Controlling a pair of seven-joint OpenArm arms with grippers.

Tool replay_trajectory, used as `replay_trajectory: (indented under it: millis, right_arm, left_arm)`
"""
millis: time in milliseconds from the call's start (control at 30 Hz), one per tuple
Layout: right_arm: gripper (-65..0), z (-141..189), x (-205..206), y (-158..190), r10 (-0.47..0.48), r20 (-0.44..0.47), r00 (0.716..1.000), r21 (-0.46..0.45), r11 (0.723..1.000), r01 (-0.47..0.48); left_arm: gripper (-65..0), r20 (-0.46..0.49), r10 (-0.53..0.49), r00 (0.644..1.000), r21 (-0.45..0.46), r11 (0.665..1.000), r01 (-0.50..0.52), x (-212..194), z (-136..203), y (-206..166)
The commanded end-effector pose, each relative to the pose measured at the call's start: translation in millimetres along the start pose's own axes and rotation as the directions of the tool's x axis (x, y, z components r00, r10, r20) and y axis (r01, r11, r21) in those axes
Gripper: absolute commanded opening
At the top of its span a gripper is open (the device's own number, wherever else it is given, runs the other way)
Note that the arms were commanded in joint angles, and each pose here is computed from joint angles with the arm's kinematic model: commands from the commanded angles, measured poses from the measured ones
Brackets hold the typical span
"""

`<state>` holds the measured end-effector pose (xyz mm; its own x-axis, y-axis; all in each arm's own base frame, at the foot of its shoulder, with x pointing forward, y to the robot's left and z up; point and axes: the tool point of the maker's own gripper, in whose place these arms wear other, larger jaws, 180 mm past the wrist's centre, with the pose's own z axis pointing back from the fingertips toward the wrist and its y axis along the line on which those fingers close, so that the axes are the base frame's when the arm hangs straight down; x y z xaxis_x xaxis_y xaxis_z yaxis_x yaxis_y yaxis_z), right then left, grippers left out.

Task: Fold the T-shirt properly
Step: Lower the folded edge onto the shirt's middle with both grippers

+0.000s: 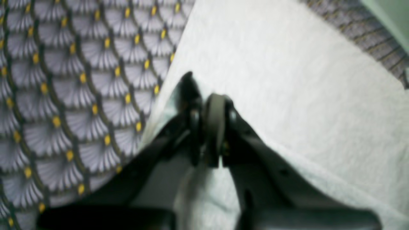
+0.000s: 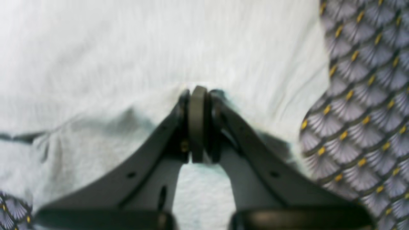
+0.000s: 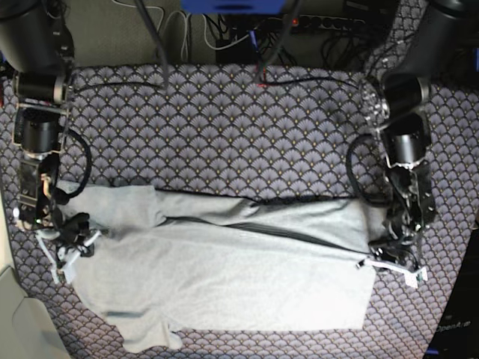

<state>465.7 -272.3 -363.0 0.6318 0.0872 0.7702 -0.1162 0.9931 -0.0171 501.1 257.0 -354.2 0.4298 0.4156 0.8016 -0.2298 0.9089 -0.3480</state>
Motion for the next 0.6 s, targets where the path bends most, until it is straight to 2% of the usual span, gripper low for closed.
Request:
replay_trajectory:
  millis: [0, 100, 233, 367, 467, 567]
  right_arm:
    - [-65.0, 8, 31, -15, 0.011, 0.071, 0.997, -0.024, 1.000, -0.009]
    - [-65.0, 10, 38, -17, 0.014, 0.082, 0.997, -0.029, 1.000, -0.012]
    - [-65.0, 10, 42, -18, 0.015, 0.088, 0.996, -0.030, 0.999, -0.012]
    - [-65.0, 11, 53, -17, 0.022, 0.105, 0.994, -0.030, 0.999, -0.019]
    - [-65.0, 9, 54, -12, 0.072, 0.092, 0.993, -0.025, 0.997, -0.070]
    - [-65.0, 6, 69, 0, 0.136, 0.118, 0.984, -0.015, 0.991, -0.136]
  left_arm:
    - [-64.6, 0.086, -0.005, 0.996, -0.013, 1.000, 0.006, 39, 1, -6]
    - [-64.5, 0.102, -0.010, 0.995, -0.020, 1.000, 0.012, 49, 1, -11]
    - [-64.5, 0.088, -0.083, 0.993, -0.045, 0.995, 0.087, 46, -2, -28]
    - [-64.5, 0.081, -0.111, 0.990, -0.055, 0.992, 0.116, 43, -4, -35]
    - [-64.5, 0.096, -0.109, 0.989, -0.059, 0.992, 0.115, 51, -4, -38]
    - [-64.5, 0.105, -0.112, 0.988, -0.060, 0.991, 0.119, 56, -3, -40]
